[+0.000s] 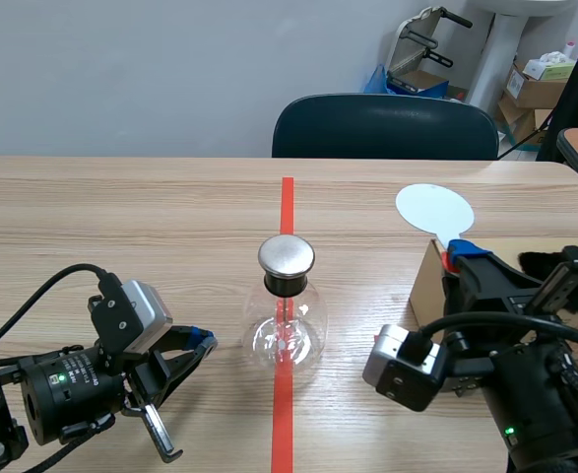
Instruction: Do the electroscope experiment
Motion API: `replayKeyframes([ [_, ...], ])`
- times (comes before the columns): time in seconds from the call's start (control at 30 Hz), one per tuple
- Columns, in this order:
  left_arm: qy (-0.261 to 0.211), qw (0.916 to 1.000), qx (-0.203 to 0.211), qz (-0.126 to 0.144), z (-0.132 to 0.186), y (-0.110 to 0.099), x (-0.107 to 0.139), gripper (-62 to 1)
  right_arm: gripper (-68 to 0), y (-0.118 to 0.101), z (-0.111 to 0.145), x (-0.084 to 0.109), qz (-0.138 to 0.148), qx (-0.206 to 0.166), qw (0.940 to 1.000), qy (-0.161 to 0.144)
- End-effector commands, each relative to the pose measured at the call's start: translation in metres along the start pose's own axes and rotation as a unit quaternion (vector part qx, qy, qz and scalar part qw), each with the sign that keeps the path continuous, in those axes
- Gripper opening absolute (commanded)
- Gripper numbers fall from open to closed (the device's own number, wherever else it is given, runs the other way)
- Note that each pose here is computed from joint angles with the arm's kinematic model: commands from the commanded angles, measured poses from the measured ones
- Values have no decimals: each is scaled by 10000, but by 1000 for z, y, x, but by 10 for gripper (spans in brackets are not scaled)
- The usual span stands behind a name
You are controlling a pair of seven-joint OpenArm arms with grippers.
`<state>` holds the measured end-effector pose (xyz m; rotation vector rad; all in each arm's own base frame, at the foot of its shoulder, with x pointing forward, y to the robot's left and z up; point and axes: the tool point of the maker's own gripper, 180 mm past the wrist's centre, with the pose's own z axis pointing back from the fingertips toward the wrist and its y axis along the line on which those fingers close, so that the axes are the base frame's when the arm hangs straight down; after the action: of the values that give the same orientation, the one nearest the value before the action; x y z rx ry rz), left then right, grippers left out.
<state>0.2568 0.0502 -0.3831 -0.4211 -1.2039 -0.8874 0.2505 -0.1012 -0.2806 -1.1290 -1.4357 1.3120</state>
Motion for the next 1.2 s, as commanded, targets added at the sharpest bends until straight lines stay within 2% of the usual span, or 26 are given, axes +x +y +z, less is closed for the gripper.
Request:
replayKeyframes([
  [0.0, -173, 9999, 1, 4, -2, -1, 9, -583, -667, -10, -5, -2, 4, -198, 9998, 30],
  [0.57, -191, 9998, -4, 13, -3, -2, 10, -583, -667, -11, -5, -1, 21, -201, 9998, 12],
  [0.67, -211, 9998, -4, 12, -3, -1, 11, -583, -667, -11, -5, 2, 77, -209, 9997, -86],
  [0.77, -207, 9998, -1, 10, -3, -1, 11, -583, -667, -11, -5, 11, 135, -214, 9991, -339],
  [0.9, -206, 9998, -2, 11, -3, -1, 11, -583, -667, -10, -2, 30, 234, -215, 9957, -874],
  [1.17, -204, 9998, -2, 11, -3, -1, 11, -583, -667, -8, 8, 66, 360, -191, 9812, -1887],
])
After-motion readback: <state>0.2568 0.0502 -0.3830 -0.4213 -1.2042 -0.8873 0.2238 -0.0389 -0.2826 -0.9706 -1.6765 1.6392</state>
